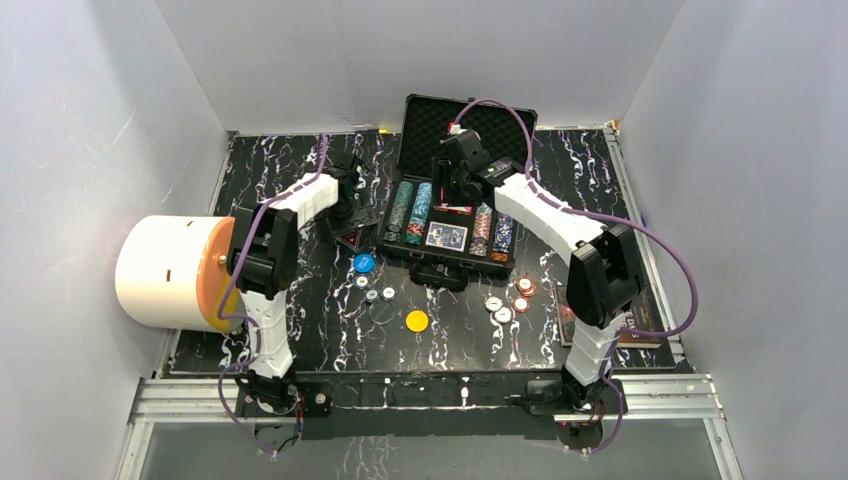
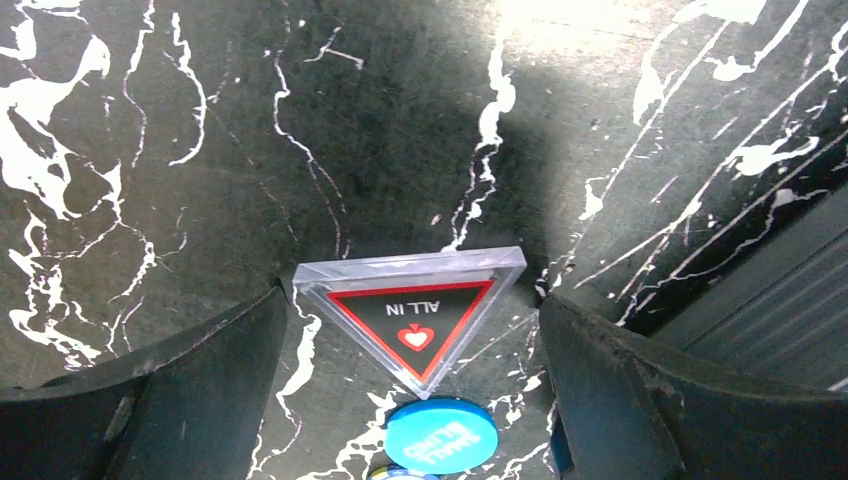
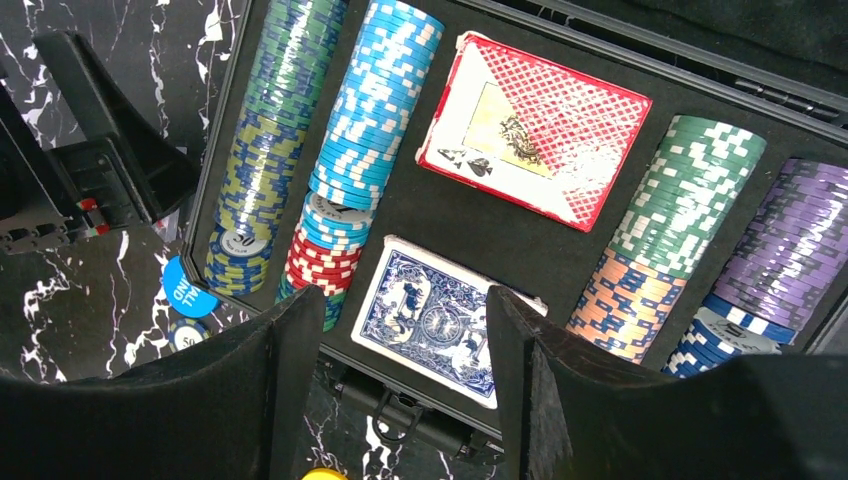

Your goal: Pack up texas hold em set

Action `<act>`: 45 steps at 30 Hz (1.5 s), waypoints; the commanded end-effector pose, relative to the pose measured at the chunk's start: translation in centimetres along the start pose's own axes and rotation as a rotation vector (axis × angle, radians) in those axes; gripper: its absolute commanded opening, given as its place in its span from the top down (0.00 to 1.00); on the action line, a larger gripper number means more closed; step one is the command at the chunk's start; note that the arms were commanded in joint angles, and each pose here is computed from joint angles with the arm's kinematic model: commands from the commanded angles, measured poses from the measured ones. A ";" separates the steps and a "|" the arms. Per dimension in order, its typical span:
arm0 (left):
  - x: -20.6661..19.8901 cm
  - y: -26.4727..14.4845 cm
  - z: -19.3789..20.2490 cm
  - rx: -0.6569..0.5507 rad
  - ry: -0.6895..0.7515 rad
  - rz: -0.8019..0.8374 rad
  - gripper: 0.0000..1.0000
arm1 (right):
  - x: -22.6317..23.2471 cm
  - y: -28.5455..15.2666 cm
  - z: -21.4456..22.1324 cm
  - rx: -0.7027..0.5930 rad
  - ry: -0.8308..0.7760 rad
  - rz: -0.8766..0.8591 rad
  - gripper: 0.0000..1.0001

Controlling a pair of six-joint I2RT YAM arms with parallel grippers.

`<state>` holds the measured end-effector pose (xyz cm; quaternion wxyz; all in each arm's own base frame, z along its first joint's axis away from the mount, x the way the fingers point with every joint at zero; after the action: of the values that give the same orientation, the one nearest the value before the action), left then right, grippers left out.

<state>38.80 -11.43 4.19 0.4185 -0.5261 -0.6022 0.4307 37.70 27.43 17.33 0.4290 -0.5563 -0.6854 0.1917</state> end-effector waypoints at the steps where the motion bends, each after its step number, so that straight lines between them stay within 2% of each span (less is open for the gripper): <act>1: 0.6 -0.4 0.5 0.032 0.002 -0.053 0.04 | 0.6 -1.9 -2.1 -0.089 -0.013 -0.033 0.31; 7: 0.1 0.4 0.9 0.051 -0.011 -0.062 0.05 | 0.4 -2.1 -1.9 -0.091 -0.025 -0.042 0.31; 14: -0.5 1.2 0.3 0.022 -0.017 -0.104 0.23 | 0.1 -3.1 -1.8 -0.106 -0.034 -0.058 0.31; 20: -1.3 1.5 -1.7 -0.032 0.041 -0.070 0.22 | -0.3 -3.6 -1.4 -0.114 -0.040 -0.063 0.30; 26: -2.2 1.3 -2.0 -0.047 0.002 -0.022 0.22 | -0.5 -3.9 -1.2 -0.119 -0.043 -0.067 0.30; 35: -1.5 1.0 0.9 0.040 0.031 -0.110 0.21 | -0.6 -3.8 -1.2 -0.123 -0.040 -0.065 0.30; 41: -0.9 1.1 1.8 0.071 0.025 -0.167 0.29 | -0.4 -3.8 -1.3 -0.121 -0.039 -0.065 0.30; 45: -0.9 1.0 2.0 0.072 0.015 -0.166 0.30 | -0.5 -3.8 -1.3 -0.122 -0.040 -0.061 0.30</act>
<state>40.23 -13.48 3.96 0.4192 -0.5047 -0.6360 0.4062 35.80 25.65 18.50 0.4011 -0.5519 -0.7084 0.1806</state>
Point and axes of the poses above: each gripper's point midway between its finger pads, its own y axis out along the fingers, its own x axis along the line the jaws close on, z = x × y, the point moved 2 cm from there along -y, back along the fingers, and after that the axes turned 13 degrees about y, right-handed, at the moved point
